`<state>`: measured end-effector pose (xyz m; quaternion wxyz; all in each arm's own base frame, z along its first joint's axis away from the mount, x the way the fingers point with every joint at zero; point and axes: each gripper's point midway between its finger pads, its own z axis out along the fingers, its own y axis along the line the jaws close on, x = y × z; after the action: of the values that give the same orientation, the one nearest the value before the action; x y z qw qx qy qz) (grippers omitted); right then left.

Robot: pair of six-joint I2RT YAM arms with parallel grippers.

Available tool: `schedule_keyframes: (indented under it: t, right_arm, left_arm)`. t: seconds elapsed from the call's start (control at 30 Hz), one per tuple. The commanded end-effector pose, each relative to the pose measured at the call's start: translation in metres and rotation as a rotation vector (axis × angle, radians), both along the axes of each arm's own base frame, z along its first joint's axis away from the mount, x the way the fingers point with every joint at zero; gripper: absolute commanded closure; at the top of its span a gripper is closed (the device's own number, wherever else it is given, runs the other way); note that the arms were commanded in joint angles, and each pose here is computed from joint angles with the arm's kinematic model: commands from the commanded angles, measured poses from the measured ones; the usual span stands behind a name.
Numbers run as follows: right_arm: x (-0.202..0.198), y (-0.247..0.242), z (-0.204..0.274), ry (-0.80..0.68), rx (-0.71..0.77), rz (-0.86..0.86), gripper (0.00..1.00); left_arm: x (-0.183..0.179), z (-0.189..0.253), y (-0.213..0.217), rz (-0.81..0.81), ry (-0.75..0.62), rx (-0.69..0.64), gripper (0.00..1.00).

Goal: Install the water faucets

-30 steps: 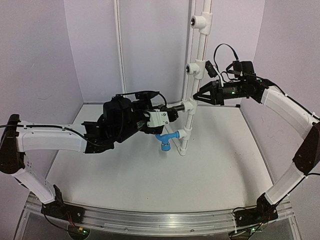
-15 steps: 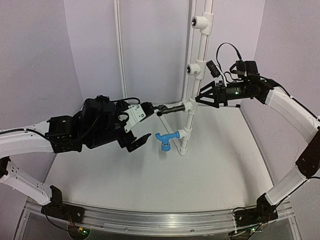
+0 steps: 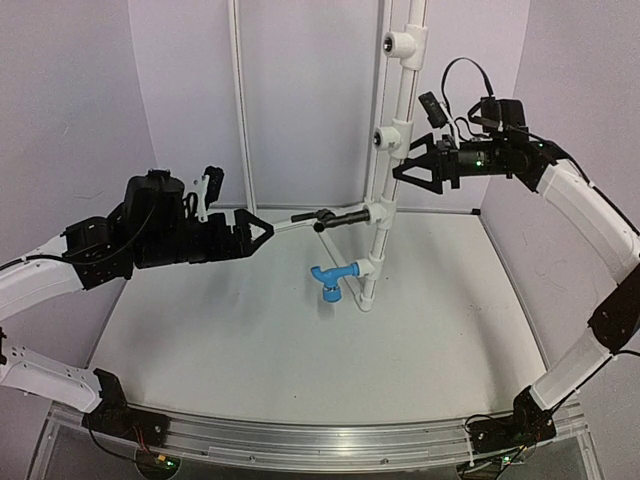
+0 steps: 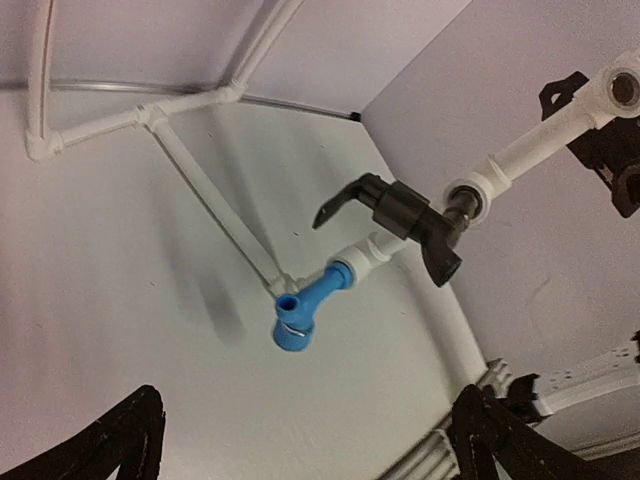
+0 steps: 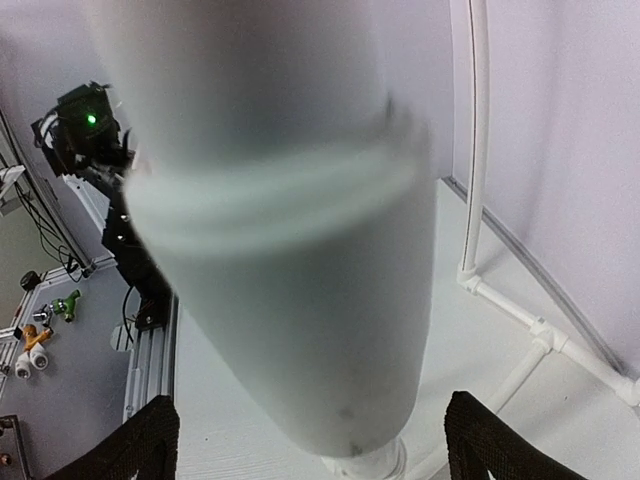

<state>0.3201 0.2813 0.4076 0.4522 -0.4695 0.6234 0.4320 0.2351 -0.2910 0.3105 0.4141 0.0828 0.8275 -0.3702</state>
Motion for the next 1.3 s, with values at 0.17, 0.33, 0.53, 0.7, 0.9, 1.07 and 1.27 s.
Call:
schedule_keyframes:
  t: [0.17, 0.33, 0.53, 0.7, 0.9, 1.07, 1.27]
  right_arm:
    - [-0.005, 0.013, 0.037, -0.051, 0.081, 0.136, 0.15]
    - [-0.011, 0.018, 0.038, -0.049, 0.095, 0.19, 0.19]
    - [-0.015, 0.03, 0.037, -0.034, 0.1, 0.227, 0.35]
    - [-0.017, 0.035, 0.031, -0.012, 0.096, 0.237, 0.47]
    - [-0.021, 0.037, 0.025, 0.012, 0.09, 0.245, 0.54]
    - [-0.026, 0.038, 0.018, 0.035, 0.084, 0.25, 0.58]
    - [-0.026, 0.038, 0.014, 0.05, 0.078, 0.242, 0.66]
  left_arm:
    - [-0.013, 0.025, -0.034, -0.218, 0.266, -0.573, 0.01]
    - [-0.002, 0.027, -0.057, -0.302, 0.301, -0.656, 0.03]
    - [0.013, 0.032, -0.082, -0.377, 0.301, -0.698, 0.04]
    - [0.031, 0.032, -0.092, -0.375, 0.316, -0.76, 0.08]
    - [0.044, 0.035, -0.104, -0.406, 0.318, -0.812, 0.18]
    - [0.049, 0.034, -0.114, -0.445, 0.329, -0.808, 0.3]
    - [0.054, 0.035, -0.12, -0.463, 0.296, -0.793, 0.44]
